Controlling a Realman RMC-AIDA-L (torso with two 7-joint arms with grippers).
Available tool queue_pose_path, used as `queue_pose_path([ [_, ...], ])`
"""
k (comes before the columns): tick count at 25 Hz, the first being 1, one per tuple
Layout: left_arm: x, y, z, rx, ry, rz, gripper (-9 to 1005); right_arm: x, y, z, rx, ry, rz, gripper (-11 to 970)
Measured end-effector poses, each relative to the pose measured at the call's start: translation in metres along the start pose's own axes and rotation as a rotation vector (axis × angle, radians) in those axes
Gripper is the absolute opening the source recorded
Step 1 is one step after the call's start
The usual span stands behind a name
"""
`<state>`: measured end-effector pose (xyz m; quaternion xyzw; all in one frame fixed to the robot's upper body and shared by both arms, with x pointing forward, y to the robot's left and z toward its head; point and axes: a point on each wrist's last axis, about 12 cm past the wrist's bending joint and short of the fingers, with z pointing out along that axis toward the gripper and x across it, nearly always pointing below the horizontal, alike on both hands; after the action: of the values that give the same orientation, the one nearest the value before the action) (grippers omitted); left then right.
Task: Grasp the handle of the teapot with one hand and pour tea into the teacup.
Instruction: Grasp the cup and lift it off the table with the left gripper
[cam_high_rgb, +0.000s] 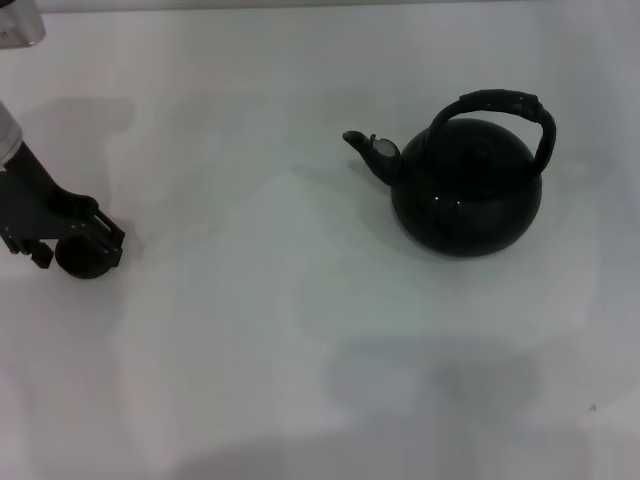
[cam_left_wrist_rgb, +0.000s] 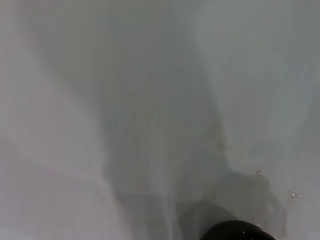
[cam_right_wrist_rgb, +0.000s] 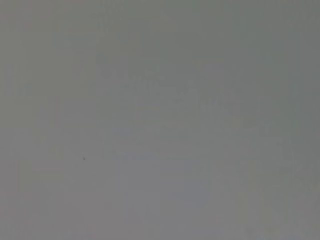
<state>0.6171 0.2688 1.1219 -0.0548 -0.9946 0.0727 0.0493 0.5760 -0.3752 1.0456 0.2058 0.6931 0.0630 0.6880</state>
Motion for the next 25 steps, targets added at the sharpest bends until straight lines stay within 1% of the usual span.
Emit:
queue_pose_path([
  [7,0.0012,0.0012,0.0011,0.000,0.003,-0.003,877,0.0001,-0.0002,-0.0002,0.000,0.000,0.000,739],
  [8,0.0012,0.0013,0.0012,0.000,0.003,-0.004,835,0.0001,-0.0002,-0.0002,0.001,0.000,0.000,739],
  [14,0.0013,0.0014,0.0012,0.000,0.004,-0.004,687,0.0001,-0.0003,-0.0002,0.001,0.000,0.000,739],
  [21,0.0011,0.0002,0.0012,0.001,0.002,-0.001,686,0.0003,-0.0008,-0.0006,0.002,0.001,0.000,739],
  [25,-0.0015,-0.0037,-0.0007,-0.001,-0.005,0.010,686,0.0003,-0.0008,-0.0007,0.002,0.001,0.000,739],
])
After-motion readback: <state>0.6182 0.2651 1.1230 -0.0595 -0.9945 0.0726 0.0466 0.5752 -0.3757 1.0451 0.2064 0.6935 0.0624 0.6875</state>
